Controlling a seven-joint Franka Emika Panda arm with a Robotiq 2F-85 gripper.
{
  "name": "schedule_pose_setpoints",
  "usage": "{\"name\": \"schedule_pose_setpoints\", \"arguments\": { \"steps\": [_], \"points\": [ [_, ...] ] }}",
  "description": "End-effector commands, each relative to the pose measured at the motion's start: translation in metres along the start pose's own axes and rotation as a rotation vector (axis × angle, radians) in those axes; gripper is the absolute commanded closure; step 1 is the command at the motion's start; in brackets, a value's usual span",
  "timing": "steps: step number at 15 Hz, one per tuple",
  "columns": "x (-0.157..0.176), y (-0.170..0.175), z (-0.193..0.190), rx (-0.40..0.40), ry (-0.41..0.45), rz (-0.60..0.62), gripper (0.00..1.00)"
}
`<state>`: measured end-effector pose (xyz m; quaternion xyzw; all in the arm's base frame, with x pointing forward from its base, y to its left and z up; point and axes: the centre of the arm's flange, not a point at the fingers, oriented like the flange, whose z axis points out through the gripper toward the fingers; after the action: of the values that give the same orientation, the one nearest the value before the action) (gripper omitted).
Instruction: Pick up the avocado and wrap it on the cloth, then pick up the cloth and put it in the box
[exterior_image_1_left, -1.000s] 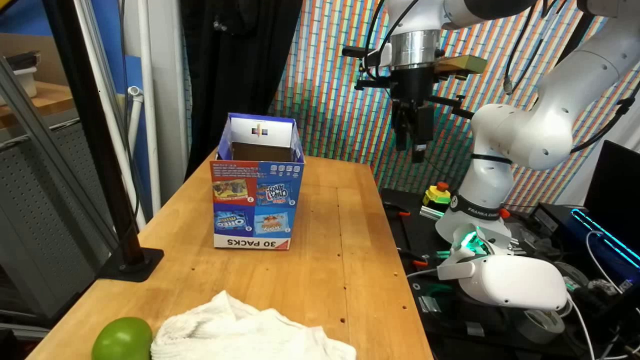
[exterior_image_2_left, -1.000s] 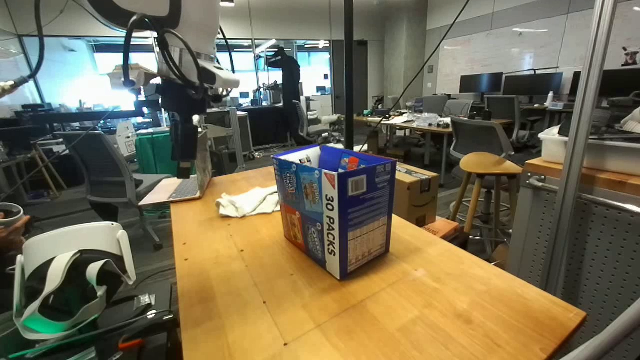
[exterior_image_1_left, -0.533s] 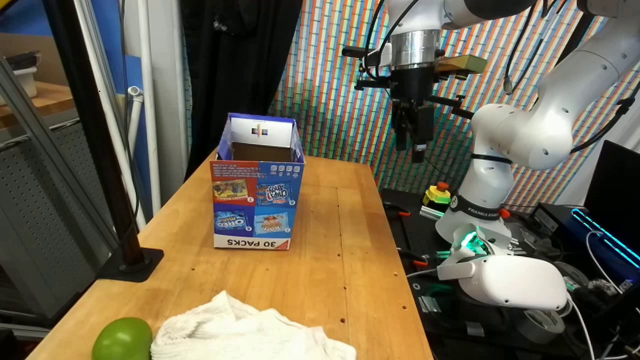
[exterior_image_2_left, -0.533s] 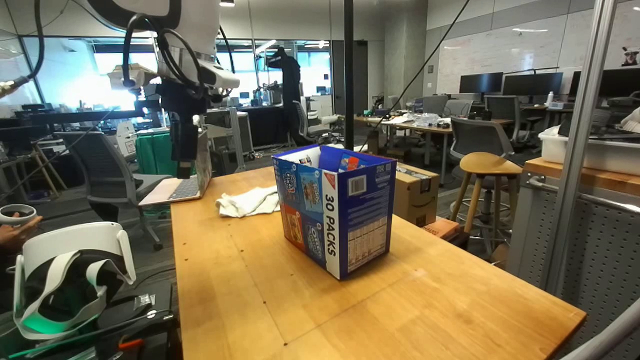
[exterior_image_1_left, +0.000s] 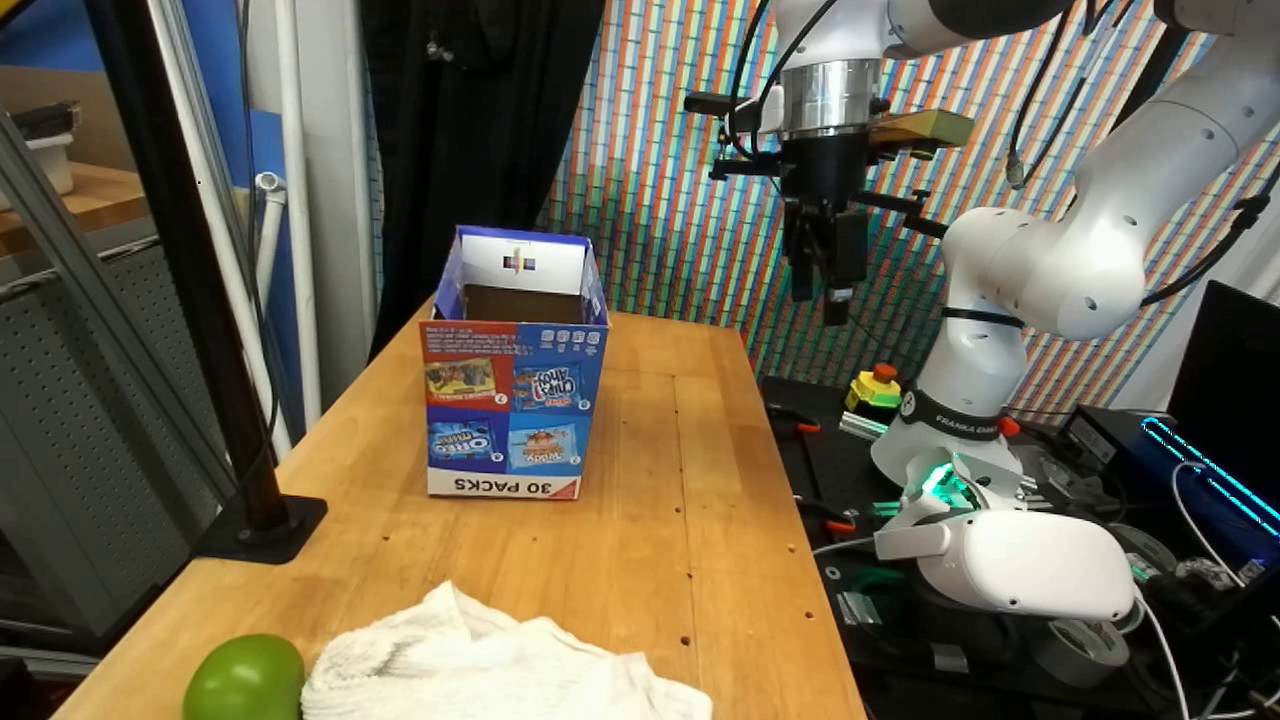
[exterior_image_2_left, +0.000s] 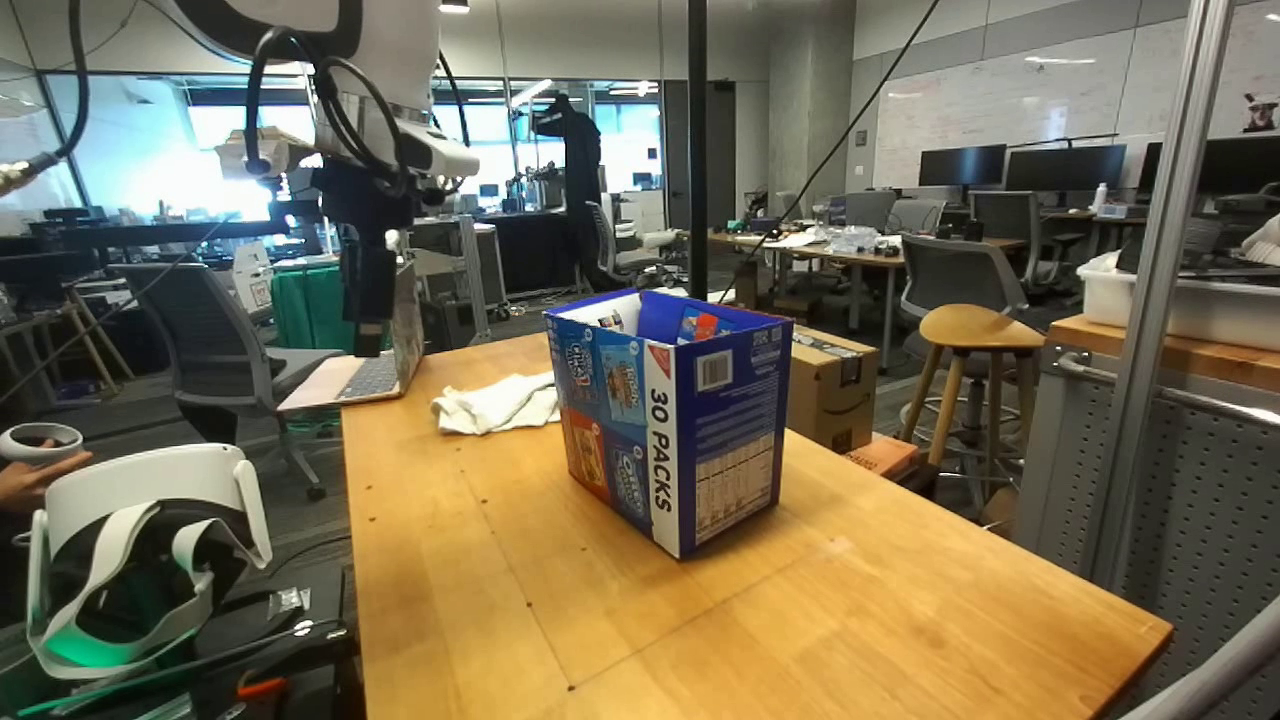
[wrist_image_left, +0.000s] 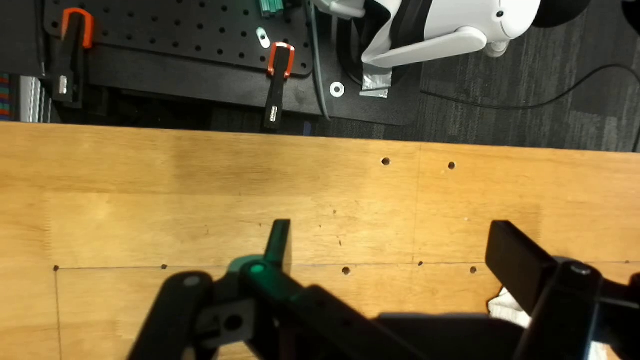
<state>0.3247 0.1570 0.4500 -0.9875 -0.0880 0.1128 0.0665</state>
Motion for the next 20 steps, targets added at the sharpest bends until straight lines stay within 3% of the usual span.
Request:
{"name": "schedule_pose_setpoints", "arguments": {
  "steps": [1, 10, 20],
  "points": [
    [0.0, 0.0, 0.0, 0.0, 0.0, 0.0, 0.0],
    [0.026, 0.008, -0.019, -0.07, 0.024, -0.038, 0.0],
    [0.097, 0.076, -0.088, -0.178, 0.108, -0.124, 0.0]
  ]
}}
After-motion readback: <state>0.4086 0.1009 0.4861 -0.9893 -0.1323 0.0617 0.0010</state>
